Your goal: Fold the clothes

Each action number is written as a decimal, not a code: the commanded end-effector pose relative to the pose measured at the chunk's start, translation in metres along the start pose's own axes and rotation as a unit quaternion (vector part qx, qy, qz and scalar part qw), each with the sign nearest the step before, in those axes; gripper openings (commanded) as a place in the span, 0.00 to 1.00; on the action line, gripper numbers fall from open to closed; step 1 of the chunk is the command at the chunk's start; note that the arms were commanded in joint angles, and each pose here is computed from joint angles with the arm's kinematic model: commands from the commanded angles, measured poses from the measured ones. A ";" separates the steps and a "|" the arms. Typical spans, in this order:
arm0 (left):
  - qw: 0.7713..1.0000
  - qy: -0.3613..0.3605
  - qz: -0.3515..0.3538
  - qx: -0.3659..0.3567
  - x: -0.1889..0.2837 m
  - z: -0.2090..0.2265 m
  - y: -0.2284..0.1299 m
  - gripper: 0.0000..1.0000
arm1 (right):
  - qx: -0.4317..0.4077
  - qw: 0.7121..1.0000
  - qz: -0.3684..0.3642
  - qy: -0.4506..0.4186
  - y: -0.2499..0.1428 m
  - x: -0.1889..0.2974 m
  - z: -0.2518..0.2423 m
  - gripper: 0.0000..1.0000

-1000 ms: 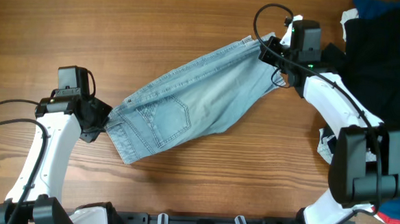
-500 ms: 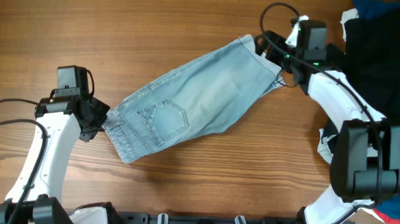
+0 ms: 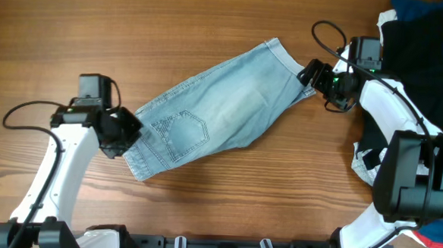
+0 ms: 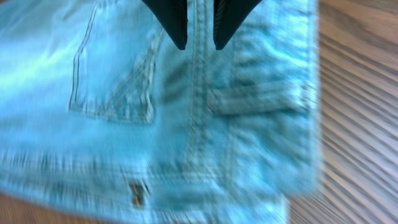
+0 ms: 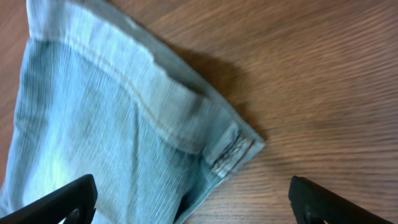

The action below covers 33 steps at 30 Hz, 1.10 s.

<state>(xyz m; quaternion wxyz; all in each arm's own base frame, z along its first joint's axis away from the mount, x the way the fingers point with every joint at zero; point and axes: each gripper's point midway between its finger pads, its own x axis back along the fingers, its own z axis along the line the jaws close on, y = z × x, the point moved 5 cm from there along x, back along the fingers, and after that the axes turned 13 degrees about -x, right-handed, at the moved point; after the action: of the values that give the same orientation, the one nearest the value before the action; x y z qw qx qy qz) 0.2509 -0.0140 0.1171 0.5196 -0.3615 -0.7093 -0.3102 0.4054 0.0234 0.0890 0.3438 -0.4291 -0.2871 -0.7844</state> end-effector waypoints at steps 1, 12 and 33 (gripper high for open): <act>0.999 -0.008 0.020 -0.037 -0.007 -0.009 -0.015 0.22 | 0.008 1.000 0.026 0.002 -0.010 -0.008 -0.001 0.92; 0.993 0.007 0.106 -0.050 -0.028 -0.003 -0.065 0.29 | 0.012 1.000 0.025 0.002 -0.011 -0.010 0.000 0.89; 0.989 -0.030 0.137 -0.049 -0.014 -0.014 -0.075 0.32 | 0.007 0.997 0.072 -0.032 -0.042 -0.038 -0.009 0.84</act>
<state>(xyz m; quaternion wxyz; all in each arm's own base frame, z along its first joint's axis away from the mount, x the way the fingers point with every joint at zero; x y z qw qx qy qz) 0.1986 -0.0617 0.0907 0.5371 -0.4759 -0.6410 -0.2724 0.3864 0.0513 0.0575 0.3894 -0.4625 -0.2774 -0.7467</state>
